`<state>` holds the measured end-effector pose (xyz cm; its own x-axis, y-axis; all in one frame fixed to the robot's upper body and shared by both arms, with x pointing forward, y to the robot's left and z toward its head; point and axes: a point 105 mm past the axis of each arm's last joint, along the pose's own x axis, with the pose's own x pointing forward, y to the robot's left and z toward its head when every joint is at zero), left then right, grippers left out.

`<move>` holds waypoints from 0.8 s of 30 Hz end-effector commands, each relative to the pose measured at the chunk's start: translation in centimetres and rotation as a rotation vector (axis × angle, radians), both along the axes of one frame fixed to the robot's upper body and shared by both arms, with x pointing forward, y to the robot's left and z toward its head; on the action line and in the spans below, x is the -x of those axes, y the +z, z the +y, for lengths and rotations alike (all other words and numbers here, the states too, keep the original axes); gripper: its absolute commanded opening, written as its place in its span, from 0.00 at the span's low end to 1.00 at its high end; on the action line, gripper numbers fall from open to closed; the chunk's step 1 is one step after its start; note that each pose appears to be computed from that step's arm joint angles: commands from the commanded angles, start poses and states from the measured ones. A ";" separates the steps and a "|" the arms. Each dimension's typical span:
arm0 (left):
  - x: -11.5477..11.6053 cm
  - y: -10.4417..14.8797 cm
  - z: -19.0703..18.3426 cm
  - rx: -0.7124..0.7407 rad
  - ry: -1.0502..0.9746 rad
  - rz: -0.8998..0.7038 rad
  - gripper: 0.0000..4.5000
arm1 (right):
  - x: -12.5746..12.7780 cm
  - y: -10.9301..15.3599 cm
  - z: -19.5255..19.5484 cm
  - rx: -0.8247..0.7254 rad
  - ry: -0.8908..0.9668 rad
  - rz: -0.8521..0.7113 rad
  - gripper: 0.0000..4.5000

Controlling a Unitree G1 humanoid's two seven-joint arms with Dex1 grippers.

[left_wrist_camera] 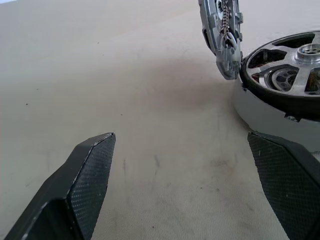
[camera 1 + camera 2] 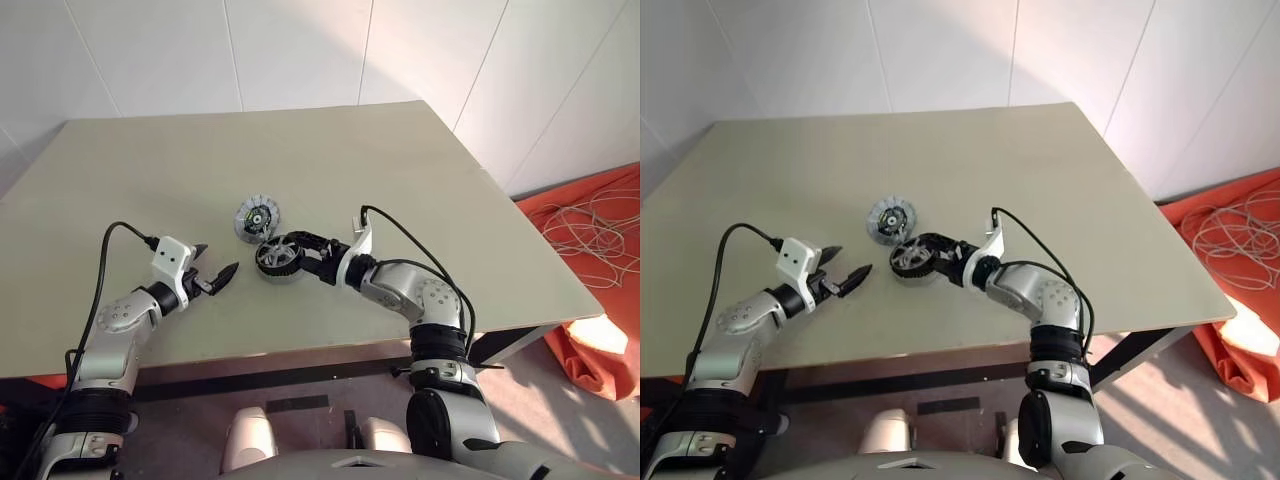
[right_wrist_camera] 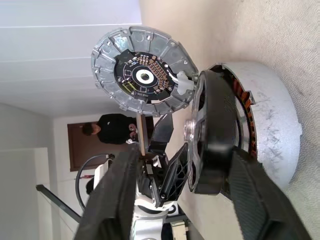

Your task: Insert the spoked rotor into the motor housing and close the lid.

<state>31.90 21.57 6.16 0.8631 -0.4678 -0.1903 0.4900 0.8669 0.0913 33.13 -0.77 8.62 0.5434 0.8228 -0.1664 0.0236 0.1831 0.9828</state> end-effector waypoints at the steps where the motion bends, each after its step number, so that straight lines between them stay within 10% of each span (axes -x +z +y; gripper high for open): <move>1: -0.3 1.9 -0.3 -0.007 -0.010 -0.067 1.00 | -0.2 1.2 0.1 0.001 0.003 -0.058 0.96; 24: -1.0 2.5 -1.4 0.002 -0.034 -0.079 1.00 | -2.3 4.7 -2.6 0.500 0.004 -0.743 0.98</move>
<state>32.47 20.83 7.00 0.8616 -0.4784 -0.1696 0.4975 0.8622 0.0953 35.07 -3.91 11.52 0.6440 0.7476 -0.1622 -0.4803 0.5602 0.6750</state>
